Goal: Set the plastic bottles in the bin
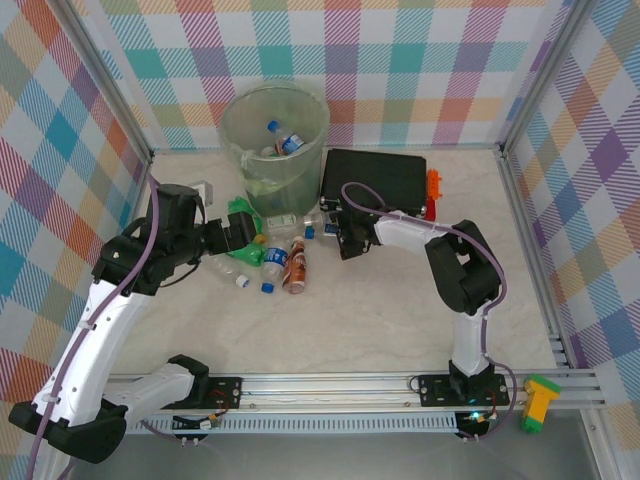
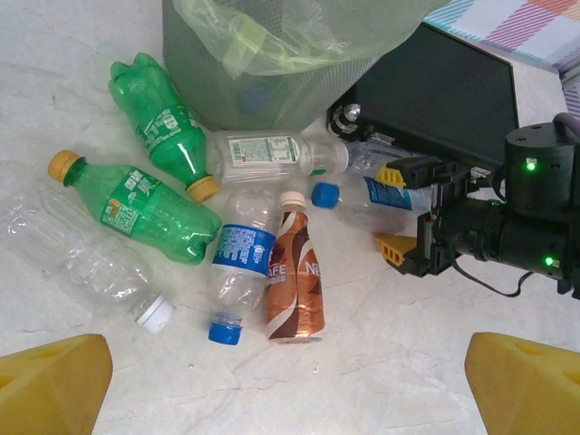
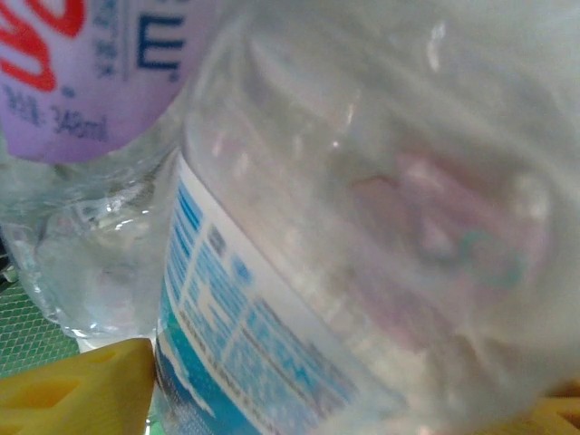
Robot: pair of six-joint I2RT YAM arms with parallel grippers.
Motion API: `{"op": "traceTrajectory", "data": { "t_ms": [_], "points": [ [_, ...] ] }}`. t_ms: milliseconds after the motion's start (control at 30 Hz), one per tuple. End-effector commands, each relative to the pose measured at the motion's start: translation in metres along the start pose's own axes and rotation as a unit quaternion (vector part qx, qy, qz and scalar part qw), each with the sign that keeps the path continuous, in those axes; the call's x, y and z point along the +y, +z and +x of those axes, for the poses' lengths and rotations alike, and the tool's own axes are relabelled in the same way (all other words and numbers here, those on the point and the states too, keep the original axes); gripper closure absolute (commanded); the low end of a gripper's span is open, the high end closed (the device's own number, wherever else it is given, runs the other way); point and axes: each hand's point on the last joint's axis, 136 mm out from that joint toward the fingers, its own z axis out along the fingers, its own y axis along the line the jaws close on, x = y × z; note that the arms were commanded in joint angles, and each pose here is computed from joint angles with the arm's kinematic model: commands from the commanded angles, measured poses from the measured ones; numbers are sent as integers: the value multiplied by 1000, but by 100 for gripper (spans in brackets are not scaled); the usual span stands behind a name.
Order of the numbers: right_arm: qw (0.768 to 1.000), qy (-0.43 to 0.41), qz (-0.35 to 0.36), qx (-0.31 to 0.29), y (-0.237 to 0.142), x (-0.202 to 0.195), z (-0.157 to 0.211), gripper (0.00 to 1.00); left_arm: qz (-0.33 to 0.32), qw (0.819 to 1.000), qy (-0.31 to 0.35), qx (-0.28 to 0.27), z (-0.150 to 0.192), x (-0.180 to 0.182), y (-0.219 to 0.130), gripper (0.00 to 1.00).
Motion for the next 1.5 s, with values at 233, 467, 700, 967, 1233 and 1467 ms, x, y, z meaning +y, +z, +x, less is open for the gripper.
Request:
{"op": "traceTrajectory", "data": {
  "t_ms": [233, 467, 700, 967, 1233, 1467],
  "points": [
    [998, 14, 55, -41, -17, -50, -15, 13, 10, 1000, 8, 9, 5, -4, 2, 0],
    [997, 11, 64, -45, -4, -57, -19, 22, 10, 1000, 6, 9, 5, -3, -3, 0],
    [997, -10, 52, -62, -24, -52, -23, 36, 9, 1000, 4, 6, 6, -2, -7, 0],
    [996, -55, 25, -73, -60, -34, -24, 38, 12, 1000, 0, -1, 3, -3, -9, 1],
    [985, -136, -41, -102, -120, 17, -20, 36, 4, 1000, -3, -21, -8, -3, -14, 0],
    [982, -151, -62, -96, -133, 33, -14, 33, 7, 1000, -5, -18, -8, -5, -10, 1]
  ]
}}
